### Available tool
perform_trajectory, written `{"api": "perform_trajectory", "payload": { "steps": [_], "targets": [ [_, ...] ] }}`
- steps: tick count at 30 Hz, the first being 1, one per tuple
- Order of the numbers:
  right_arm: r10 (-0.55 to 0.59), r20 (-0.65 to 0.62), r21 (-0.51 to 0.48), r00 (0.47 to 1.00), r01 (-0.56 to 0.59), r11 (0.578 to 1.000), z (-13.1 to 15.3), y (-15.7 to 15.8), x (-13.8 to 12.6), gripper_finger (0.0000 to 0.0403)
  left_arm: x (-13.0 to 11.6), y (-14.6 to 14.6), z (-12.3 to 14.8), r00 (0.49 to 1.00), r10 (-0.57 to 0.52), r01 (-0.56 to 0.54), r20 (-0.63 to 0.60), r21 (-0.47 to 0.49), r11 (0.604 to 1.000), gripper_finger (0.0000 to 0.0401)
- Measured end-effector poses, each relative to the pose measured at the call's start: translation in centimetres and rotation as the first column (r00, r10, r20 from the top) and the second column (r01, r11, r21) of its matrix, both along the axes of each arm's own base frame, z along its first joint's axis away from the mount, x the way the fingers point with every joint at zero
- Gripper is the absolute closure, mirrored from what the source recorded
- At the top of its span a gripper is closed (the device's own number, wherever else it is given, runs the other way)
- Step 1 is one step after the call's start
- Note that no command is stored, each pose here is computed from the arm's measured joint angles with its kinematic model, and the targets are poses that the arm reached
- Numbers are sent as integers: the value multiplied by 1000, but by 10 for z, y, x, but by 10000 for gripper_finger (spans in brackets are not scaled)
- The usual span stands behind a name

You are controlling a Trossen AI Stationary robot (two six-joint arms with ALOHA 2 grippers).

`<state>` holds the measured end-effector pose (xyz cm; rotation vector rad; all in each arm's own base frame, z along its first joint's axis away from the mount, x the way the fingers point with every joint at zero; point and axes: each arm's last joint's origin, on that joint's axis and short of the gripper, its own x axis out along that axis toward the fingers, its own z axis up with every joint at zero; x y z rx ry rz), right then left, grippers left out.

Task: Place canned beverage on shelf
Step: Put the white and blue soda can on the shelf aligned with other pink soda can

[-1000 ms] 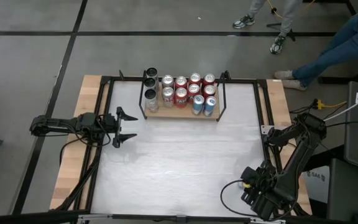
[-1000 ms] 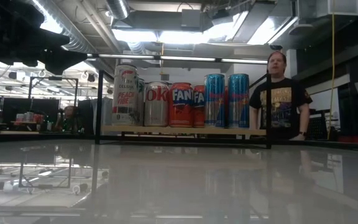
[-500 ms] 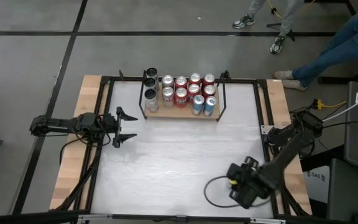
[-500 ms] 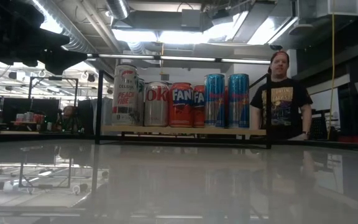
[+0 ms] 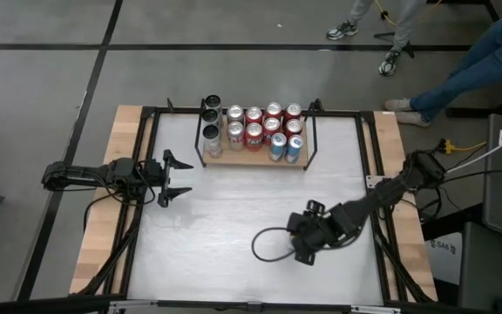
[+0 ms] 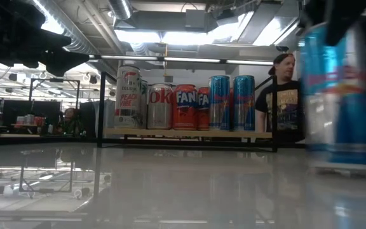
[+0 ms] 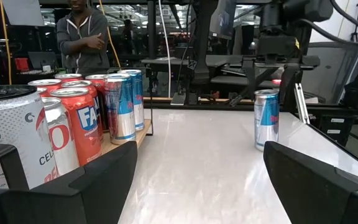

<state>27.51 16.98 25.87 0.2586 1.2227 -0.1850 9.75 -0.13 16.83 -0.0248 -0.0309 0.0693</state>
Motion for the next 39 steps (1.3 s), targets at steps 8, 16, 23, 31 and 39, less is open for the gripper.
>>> {"api": "perform_trajectory", "payload": {
  "steps": [8, 16, 23, 31, 39],
  "targets": [
    [116, 89, -38, 989, -113, 993, 4, -37, 31, 169, 0, 0, 0, 1000, 0, 0, 0, 0, 1000, 56],
    [248, 173, -68, 953, -240, 968, 8, -92, 59, 169, 0, 0, 0, 1000, 0, 0, 0, 0, 1000, 56],
    [347, 216, -192, 913, -309, 931, 29, -143, 74, 168, 0, 0, 0, 1000, 0, 0, 0, 0, 1000, 56],
    [420, 248, -316, 873, -338, 887, 55, -202, 79, 168, 0, 0, 0, 1000, 0, 0, 0, 0, 1000, 56],
    [462, 255, -335, 849, -371, 866, 58, -242, 73, 168, 0, 0, 0, 1000, 0, 0, 0, 0, 1000, 56]
  ]
}}
